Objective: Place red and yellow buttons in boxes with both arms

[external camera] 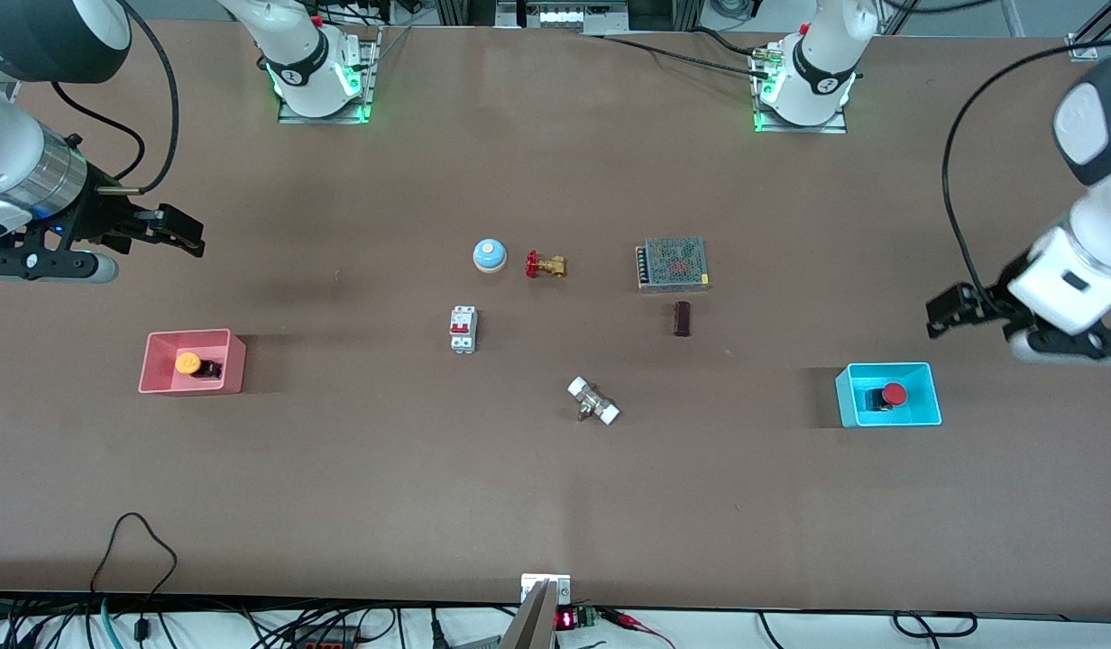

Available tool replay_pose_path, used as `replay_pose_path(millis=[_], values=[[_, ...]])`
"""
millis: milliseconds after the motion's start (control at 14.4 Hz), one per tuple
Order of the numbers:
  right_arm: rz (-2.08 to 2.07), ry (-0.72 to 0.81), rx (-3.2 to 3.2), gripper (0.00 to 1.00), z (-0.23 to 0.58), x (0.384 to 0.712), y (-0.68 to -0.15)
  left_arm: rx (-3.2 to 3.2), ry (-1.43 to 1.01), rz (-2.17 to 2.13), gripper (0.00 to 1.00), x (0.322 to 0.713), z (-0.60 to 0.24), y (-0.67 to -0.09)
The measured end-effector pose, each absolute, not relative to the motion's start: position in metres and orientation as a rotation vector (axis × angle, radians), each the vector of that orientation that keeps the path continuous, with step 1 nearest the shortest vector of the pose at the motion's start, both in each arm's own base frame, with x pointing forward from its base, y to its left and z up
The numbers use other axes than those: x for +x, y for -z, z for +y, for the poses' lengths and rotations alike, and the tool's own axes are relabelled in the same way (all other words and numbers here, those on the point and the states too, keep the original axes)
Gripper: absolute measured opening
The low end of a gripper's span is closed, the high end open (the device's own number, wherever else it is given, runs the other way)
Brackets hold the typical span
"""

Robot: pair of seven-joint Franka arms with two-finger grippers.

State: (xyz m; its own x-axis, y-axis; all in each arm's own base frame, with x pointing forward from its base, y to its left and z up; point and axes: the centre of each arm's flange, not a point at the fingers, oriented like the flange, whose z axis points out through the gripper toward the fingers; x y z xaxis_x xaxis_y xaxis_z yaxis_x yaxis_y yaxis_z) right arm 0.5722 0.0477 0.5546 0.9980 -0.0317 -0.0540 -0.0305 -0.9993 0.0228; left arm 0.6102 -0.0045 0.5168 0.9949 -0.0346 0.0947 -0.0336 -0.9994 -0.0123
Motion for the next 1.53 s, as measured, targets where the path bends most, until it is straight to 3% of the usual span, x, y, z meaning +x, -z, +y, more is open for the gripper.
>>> replay_pose_path(millis=[278,1532], values=[[-0.051,0.086,3.118,1.0,0.047,0.572,-0.554,-3.135,0.007,0.073,1.0,0.585,-0.01,-0.533],[-0.067,0.088,3.117,1.0,0.041,0.573,-0.554,-3.107,0.079,0.117,1.0,0.583,-0.017,-0.547]])
